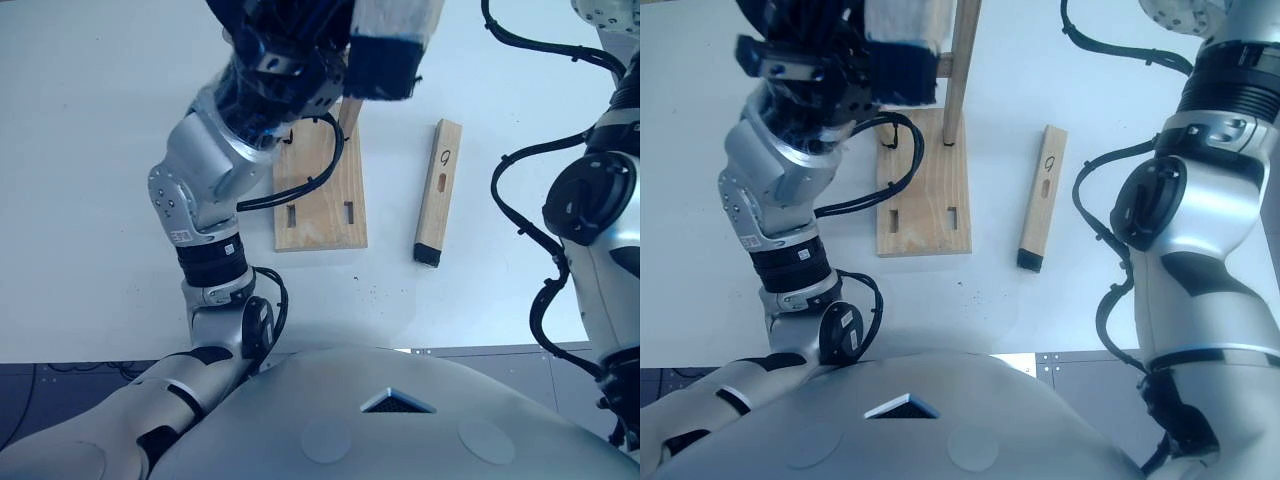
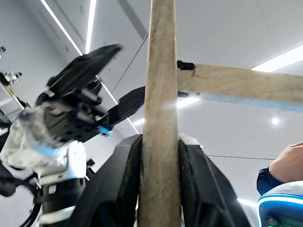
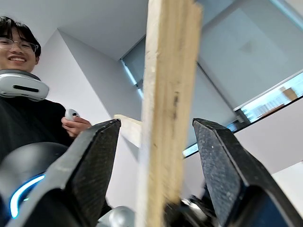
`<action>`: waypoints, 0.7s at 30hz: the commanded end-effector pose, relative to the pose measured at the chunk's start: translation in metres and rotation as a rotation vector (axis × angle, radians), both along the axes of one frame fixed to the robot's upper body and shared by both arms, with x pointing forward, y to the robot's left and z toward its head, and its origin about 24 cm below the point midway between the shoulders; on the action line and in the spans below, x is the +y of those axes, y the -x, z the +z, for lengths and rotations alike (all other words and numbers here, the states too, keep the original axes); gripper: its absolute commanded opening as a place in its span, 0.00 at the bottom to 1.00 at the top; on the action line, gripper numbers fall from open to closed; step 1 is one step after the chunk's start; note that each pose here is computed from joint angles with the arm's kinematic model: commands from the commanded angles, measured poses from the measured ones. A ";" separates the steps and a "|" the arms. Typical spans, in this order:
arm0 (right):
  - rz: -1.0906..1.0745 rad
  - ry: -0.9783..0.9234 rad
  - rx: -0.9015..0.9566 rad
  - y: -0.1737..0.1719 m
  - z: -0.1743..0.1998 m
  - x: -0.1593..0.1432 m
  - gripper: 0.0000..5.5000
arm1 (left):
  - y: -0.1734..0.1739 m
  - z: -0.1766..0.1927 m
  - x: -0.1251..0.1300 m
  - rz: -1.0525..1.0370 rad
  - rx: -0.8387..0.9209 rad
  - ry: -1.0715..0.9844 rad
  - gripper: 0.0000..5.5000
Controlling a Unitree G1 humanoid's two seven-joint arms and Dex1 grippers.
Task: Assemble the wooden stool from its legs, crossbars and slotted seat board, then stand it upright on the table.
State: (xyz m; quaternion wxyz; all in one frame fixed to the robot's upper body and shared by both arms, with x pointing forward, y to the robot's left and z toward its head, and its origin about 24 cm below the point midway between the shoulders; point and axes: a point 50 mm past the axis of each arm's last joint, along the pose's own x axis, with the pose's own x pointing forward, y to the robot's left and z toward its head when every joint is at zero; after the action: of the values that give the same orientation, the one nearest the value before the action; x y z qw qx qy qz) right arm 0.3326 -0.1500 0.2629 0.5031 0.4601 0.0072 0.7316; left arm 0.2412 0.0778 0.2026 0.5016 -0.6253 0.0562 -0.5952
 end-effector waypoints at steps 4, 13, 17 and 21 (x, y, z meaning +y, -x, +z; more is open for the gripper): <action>0.122 0.023 0.002 0.004 0.010 0.012 0.51 | 0.007 -0.027 -0.017 -0.150 0.074 -0.042 0.18; 0.125 0.067 0.021 -0.001 0.002 0.017 0.51 | 0.014 -0.033 -0.021 -0.215 0.058 -0.043 0.18; 0.132 0.102 0.023 -0.002 0.000 0.020 0.51 | 0.012 -0.034 -0.017 -0.217 0.046 -0.030 0.18; 0.122 0.140 0.044 -0.003 -0.009 0.020 0.51 | 0.008 -0.024 -0.006 -0.160 0.002 -0.013 0.18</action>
State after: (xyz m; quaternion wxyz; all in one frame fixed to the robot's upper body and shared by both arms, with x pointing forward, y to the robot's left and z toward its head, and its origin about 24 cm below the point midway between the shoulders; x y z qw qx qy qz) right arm 0.3362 -0.1349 0.2446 0.4876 0.4571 0.0915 0.7382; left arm 0.2316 0.0701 0.1742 0.4364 -0.6334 0.1086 -0.6297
